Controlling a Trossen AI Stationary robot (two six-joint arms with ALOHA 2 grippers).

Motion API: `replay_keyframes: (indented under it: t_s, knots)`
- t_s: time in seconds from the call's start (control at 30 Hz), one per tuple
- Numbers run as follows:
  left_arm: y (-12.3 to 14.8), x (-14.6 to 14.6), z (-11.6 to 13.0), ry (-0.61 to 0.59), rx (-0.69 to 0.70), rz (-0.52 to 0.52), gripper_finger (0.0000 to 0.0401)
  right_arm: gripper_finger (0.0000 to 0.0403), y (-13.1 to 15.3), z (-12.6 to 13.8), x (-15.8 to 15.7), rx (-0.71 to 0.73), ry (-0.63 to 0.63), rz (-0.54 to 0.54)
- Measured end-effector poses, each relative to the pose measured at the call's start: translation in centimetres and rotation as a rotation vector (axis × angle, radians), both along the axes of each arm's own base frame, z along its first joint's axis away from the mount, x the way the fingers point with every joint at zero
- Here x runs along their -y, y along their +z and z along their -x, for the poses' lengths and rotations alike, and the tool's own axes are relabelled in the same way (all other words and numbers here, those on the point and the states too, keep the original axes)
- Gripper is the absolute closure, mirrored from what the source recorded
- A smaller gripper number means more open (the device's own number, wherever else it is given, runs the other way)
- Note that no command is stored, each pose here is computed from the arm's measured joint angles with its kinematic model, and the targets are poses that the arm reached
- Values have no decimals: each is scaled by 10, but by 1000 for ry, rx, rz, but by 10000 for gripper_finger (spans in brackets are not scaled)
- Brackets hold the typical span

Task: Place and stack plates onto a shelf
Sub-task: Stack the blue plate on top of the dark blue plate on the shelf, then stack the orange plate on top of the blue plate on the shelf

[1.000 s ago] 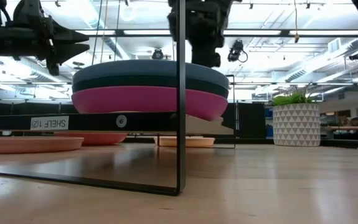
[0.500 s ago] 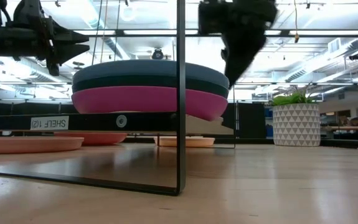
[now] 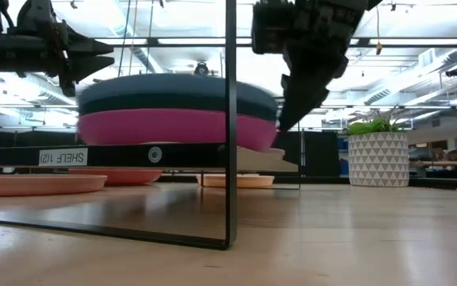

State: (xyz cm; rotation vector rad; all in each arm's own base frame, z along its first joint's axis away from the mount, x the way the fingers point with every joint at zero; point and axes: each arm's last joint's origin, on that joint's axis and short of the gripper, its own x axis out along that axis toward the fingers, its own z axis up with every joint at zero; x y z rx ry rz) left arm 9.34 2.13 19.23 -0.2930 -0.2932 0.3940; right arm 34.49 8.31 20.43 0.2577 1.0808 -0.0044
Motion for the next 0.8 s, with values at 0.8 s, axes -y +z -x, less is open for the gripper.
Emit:
replay_keyframes:
  t_s: [0.8]
  knots:
    - [6, 0, 2, 0, 68, -7, 259, 296, -28, 66, 18, 156, 57, 407]
